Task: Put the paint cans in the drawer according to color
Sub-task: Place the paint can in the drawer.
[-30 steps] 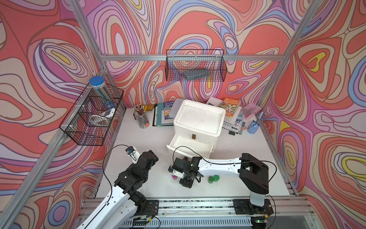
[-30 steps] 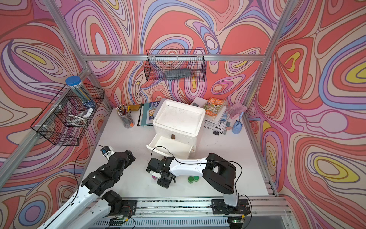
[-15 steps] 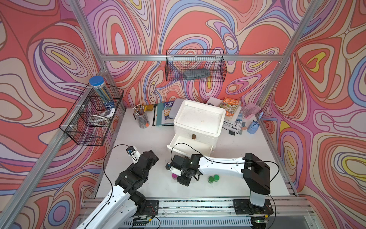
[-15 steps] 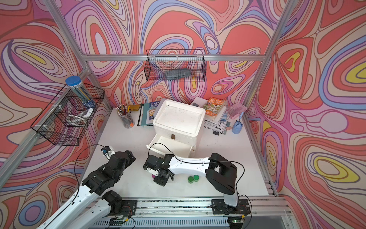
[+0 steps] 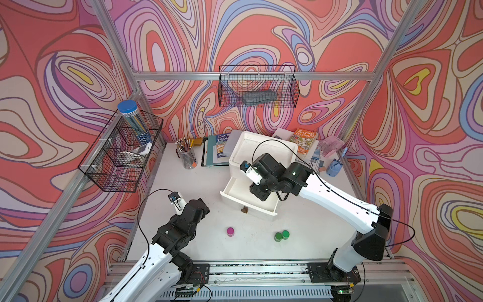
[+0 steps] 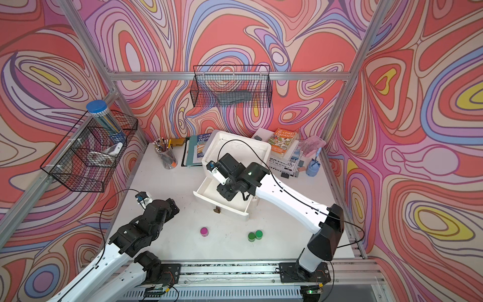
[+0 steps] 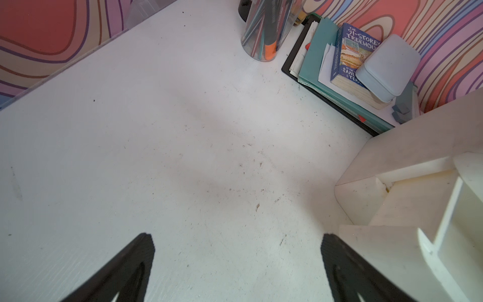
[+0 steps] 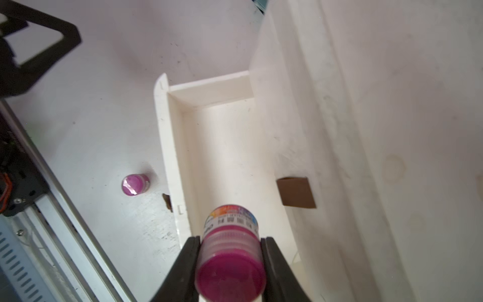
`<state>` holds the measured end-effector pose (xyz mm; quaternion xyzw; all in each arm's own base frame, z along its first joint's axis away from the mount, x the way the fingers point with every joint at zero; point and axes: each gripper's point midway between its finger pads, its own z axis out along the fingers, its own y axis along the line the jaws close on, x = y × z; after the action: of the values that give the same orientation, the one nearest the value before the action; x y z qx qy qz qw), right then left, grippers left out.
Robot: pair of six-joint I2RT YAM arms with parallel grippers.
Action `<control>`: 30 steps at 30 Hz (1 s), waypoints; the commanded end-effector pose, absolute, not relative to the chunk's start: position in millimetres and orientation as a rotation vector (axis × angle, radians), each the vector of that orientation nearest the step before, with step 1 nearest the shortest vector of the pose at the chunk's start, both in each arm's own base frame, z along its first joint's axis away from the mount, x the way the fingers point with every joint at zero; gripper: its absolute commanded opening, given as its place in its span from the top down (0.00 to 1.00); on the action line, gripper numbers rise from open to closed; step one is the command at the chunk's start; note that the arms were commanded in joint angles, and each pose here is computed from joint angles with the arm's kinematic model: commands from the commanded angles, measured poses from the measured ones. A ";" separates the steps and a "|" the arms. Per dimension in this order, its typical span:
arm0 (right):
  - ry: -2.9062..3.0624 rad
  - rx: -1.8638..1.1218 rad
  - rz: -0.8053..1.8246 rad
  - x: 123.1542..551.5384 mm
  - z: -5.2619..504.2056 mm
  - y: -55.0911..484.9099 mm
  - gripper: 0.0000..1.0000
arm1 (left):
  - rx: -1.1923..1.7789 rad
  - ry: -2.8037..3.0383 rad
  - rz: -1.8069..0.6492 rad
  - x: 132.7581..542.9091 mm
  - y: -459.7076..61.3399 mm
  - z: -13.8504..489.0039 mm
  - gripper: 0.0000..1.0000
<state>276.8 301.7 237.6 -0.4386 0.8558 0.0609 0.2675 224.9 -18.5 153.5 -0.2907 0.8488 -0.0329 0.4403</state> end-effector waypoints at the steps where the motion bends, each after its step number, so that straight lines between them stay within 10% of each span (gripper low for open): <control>1: 2.367 -1.320 0.086 267.2 213.6 288.8 0.80 | -0.698 2.098 -0.072 226.0 -16.6 163.1 0.01; 20: 2.351 -1.573 0.019 281.3 128.2 296.1 0.75 | -0.670 2.104 -0.087 222.1 -17.3 163.7 0.02; 30: 2.338 -1.559 0.018 285.9 122.3 299.8 0.45 | -0.646 2.118 -0.072 220.2 -16.5 161.8 0.01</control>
<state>281.7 294.5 117.3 -0.5475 0.8237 0.0004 0.1476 223.1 -19.2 160.4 -0.2708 0.8498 -0.0390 0.4506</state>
